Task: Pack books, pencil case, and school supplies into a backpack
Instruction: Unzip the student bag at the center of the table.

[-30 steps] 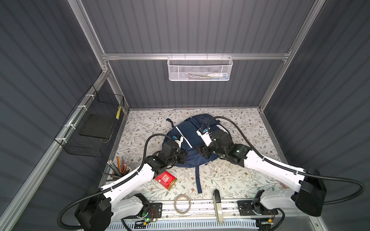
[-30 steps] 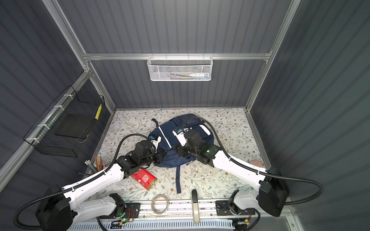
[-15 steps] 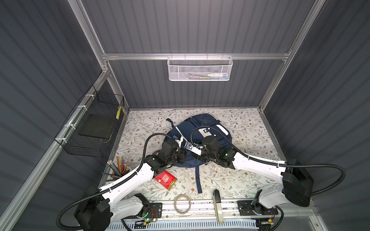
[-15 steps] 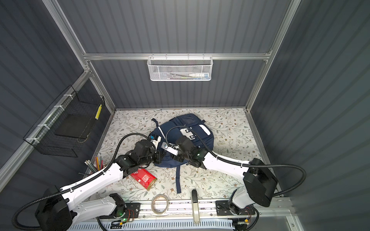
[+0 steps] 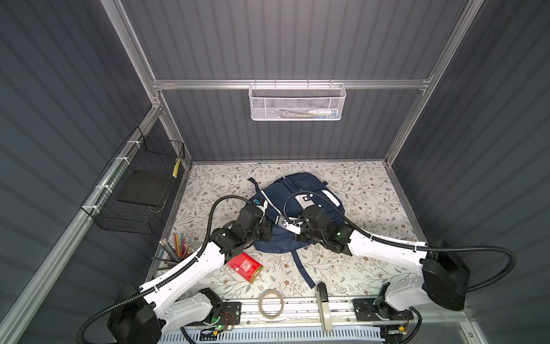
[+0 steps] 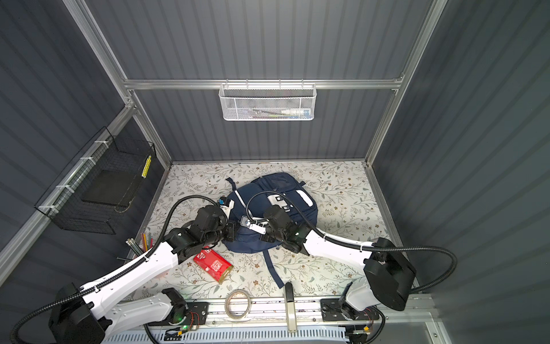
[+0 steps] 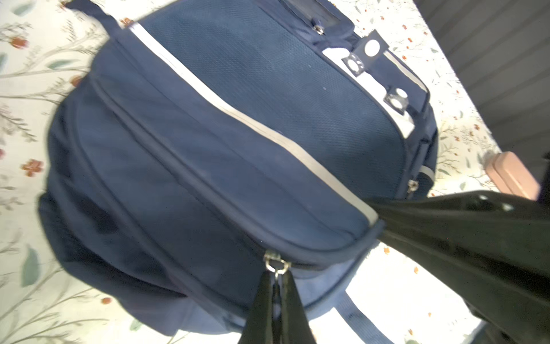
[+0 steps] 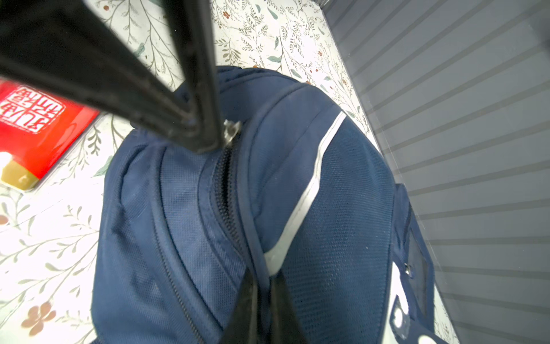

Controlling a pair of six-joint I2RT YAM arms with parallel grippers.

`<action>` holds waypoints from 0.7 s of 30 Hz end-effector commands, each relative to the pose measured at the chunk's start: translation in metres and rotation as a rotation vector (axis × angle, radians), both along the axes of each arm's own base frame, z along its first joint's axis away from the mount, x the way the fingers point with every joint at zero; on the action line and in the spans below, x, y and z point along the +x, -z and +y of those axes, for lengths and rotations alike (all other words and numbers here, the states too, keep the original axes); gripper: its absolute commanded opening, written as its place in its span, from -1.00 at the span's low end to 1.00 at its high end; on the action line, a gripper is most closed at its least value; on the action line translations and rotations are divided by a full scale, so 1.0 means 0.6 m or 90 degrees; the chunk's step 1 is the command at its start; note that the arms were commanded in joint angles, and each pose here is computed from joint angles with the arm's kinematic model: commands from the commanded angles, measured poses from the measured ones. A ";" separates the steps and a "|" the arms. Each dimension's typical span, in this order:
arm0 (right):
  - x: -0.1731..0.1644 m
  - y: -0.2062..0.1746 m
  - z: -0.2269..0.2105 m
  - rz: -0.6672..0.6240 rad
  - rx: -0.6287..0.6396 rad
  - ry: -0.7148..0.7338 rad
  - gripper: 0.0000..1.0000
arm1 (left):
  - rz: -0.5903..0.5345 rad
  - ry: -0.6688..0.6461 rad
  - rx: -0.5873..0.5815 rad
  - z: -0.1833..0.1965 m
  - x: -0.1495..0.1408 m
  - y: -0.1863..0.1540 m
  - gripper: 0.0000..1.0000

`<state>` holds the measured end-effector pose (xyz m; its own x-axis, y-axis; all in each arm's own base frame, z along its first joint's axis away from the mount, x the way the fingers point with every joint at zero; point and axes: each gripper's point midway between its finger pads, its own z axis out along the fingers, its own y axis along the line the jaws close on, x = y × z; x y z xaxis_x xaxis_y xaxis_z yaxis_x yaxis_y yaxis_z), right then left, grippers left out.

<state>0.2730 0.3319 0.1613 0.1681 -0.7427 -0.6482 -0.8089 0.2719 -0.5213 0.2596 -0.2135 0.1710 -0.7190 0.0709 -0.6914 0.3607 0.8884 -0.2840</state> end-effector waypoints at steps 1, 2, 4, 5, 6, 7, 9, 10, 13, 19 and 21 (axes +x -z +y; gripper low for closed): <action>-0.009 0.042 -0.046 0.035 -0.079 0.019 -0.98 | -0.034 -0.083 0.060 0.053 0.035 -0.024 -1.00; -0.008 0.042 -0.050 0.035 -0.077 0.022 -0.97 | -0.025 -0.091 0.060 0.060 0.041 -0.022 -1.00; -0.006 0.037 -0.060 0.035 -0.061 0.030 -0.96 | -0.014 -0.100 0.043 0.068 0.060 -0.017 -1.00; -0.004 0.035 -0.066 0.035 -0.054 0.038 -0.94 | -0.011 -0.104 0.038 0.071 0.067 -0.015 -1.00; 0.000 0.032 -0.073 0.036 -0.043 0.049 -0.94 | -0.012 -0.105 0.036 0.073 0.073 -0.017 -1.00; 0.004 0.028 -0.081 0.040 -0.031 0.062 -0.93 | -0.017 -0.106 0.037 0.074 0.077 -0.021 -1.00; 0.013 0.015 -0.095 0.052 0.014 0.084 -0.87 | -0.021 -0.092 0.033 0.069 0.077 -0.026 -1.00; 0.012 0.012 -0.099 0.067 0.040 0.087 -0.76 | -0.020 -0.073 0.023 0.060 0.074 -0.028 -1.00; 0.022 0.006 -0.107 0.075 0.081 0.107 -0.40 | -0.010 0.003 -0.029 0.022 0.055 -0.031 -1.00; 0.081 0.039 -0.125 0.086 0.039 0.210 -0.26 | 0.000 0.090 -0.049 -0.036 0.000 -0.020 -1.00; 0.103 0.047 -0.129 0.094 0.039 0.243 -0.22 | -0.001 0.115 -0.062 -0.055 -0.019 -0.023 -1.00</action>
<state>0.3003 0.2775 0.1397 -0.0863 -0.6929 -0.7158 -0.8087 0.4683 -0.3559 0.2656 -0.2265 0.1698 -0.7319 0.1147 -0.6717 0.4294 0.8430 -0.3239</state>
